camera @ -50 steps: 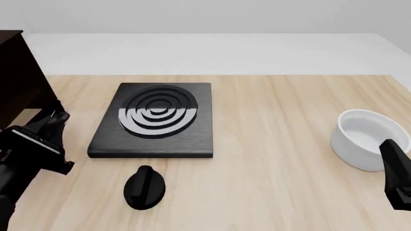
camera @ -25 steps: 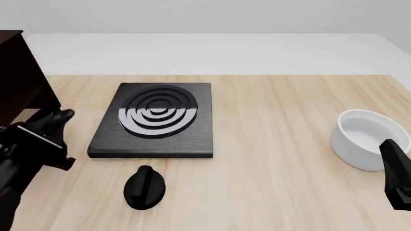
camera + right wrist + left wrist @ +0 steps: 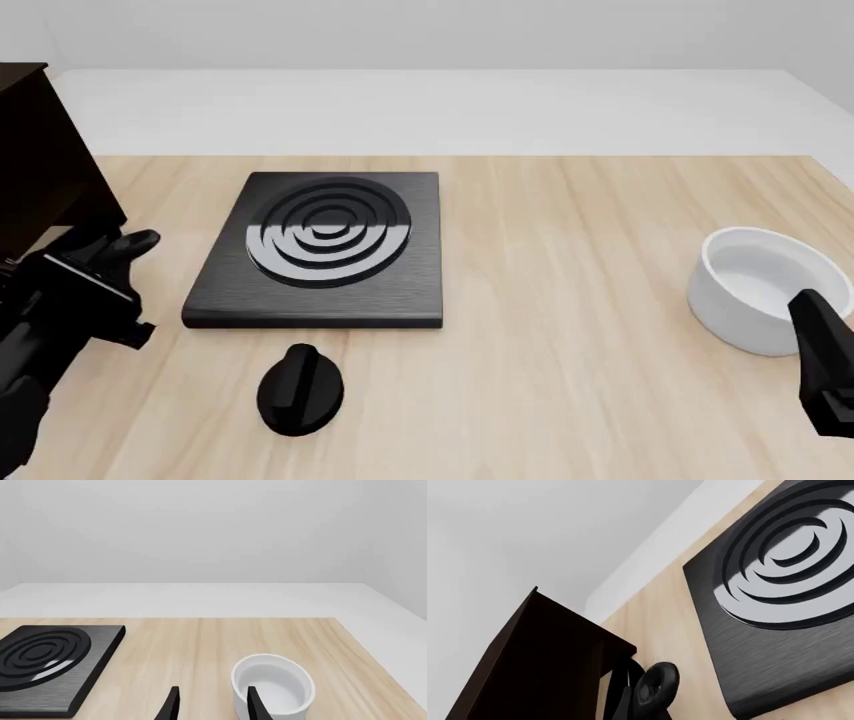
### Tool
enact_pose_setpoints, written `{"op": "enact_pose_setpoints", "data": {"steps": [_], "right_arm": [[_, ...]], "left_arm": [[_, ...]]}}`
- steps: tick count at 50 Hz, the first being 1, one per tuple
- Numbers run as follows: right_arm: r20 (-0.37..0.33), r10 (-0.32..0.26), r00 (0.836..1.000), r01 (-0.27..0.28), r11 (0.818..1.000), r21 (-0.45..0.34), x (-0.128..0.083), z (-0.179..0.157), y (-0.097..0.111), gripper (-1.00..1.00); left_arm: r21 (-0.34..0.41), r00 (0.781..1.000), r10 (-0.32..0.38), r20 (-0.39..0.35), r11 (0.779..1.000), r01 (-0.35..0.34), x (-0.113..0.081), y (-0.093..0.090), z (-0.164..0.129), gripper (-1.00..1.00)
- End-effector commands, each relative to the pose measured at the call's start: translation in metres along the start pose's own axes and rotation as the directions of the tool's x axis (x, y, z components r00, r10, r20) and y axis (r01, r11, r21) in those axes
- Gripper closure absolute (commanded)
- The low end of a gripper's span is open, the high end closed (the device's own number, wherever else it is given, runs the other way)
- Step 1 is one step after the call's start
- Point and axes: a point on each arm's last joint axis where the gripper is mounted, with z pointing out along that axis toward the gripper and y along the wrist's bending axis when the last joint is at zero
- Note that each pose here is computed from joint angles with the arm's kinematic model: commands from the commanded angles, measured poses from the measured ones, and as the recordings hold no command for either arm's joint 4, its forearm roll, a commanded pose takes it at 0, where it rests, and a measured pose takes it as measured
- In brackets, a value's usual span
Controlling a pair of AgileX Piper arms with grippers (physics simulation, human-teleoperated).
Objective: Put the frying pan under the cabinet shelf.
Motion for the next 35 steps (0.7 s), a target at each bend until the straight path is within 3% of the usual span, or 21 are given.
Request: {"op": "enact_pose_setpoints", "data": {"steps": [1,35], "right_arm": [[0.000,0.000,1.000,0.000,1.000,0.000,0.000,0.000,0.000,-1.00],[0.000,0.000,1.000,0.000,1.000,0.000,0.000,0.000,0.000,-1.00]], "left_arm": [[-0.040,0.997,-0.012,-0.080,0.999,0.008,0.015,0.007,-0.004,1.00],[-0.065,0.988,-0.023,-0.153,0.998,0.013,0.034,0.013,0.017,1.00]]}}
